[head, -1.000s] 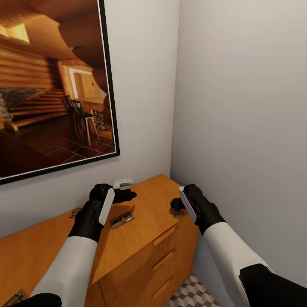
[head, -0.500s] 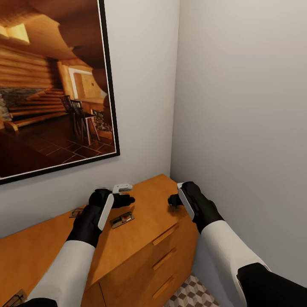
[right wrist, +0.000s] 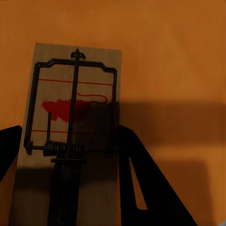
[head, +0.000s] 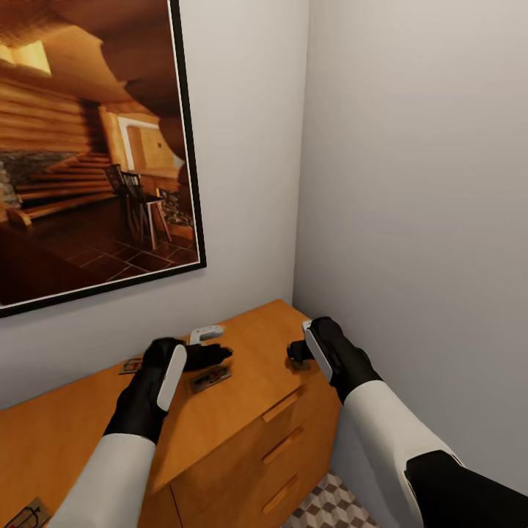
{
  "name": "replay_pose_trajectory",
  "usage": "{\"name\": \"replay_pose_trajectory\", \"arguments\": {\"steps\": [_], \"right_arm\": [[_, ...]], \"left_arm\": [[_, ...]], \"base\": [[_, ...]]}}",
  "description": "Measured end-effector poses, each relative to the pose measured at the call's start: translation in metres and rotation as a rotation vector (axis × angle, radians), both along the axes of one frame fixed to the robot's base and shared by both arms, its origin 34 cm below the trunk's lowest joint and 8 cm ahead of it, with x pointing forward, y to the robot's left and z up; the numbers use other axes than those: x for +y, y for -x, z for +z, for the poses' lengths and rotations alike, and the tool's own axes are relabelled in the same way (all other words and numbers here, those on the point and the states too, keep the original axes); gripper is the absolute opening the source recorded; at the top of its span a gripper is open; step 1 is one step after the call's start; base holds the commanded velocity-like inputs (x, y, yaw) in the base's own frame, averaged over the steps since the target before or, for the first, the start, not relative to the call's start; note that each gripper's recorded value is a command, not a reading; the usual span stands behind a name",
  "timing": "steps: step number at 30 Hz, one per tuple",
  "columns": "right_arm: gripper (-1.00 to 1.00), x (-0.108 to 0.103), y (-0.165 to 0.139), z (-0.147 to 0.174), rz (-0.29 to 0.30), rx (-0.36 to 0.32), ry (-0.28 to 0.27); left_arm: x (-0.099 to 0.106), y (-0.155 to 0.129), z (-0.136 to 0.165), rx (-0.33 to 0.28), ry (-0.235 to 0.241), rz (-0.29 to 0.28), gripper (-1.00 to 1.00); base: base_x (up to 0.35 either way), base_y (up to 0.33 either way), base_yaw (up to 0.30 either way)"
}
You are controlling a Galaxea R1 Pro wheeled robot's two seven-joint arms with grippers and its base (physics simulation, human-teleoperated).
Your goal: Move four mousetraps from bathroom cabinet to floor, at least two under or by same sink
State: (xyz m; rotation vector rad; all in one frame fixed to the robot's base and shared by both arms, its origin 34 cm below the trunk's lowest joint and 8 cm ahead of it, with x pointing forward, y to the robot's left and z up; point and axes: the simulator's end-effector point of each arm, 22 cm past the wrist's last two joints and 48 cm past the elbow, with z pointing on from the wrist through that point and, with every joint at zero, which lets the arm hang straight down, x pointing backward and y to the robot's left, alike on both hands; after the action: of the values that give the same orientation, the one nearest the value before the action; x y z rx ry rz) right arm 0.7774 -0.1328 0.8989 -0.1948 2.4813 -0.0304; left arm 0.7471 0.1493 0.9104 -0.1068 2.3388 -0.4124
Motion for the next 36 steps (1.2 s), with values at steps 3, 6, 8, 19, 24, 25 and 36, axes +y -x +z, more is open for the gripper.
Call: {"name": "replay_pose_trajectory", "arguments": {"steps": [3, 6, 8, 19, 24, 25, 36], "right_arm": [[-1.00, -0.001, 0.001, 0.000, -0.001, 0.004, 0.007], [-1.00, -0.001, 0.001, 0.000, -0.001, 0.006, 0.010], [-1.00, -0.001, 0.000, 0.003, -0.001, -0.002, 0.009], [-1.00, 0.001, -0.009, 0.029, -0.002, -0.064, -0.006], [-1.00, 0.002, -0.013, 0.044, -0.002, -0.100, -0.017], [-1.00, 0.002, -0.014, 0.046, -0.002, -0.105, -0.019], [-1.00, 0.003, -0.015, 0.049, -0.001, -0.112, -0.021]], "left_arm": [[0.004, 0.003, 0.002, -0.005, 0.054, 0.001, 1.00], [0.007, 0.006, 0.004, -0.012, 0.110, 0.003, 1.00], [0.009, 0.007, 0.006, -0.017, 0.149, 0.004, 1.00], [0.016, 0.010, 0.005, -0.030, 0.129, -0.004, 1.00], [0.034, 0.009, -0.002, -0.034, -0.030, 0.006, 1.00], [0.034, 0.009, -0.002, -0.035, -0.036, 0.005, 1.00], [0.023, 0.012, -0.007, -0.041, -0.145, -0.062, 1.00]], "base": [[0.000, 0.000, 0.000], [0.000, 0.000, 0.000], [0.000, 0.000, 0.000], [0.000, 0.000, 0.000], [0.000, 0.000, 0.000], [0.000, 0.000, 0.000], [0.000, 0.000, 0.000]]}}
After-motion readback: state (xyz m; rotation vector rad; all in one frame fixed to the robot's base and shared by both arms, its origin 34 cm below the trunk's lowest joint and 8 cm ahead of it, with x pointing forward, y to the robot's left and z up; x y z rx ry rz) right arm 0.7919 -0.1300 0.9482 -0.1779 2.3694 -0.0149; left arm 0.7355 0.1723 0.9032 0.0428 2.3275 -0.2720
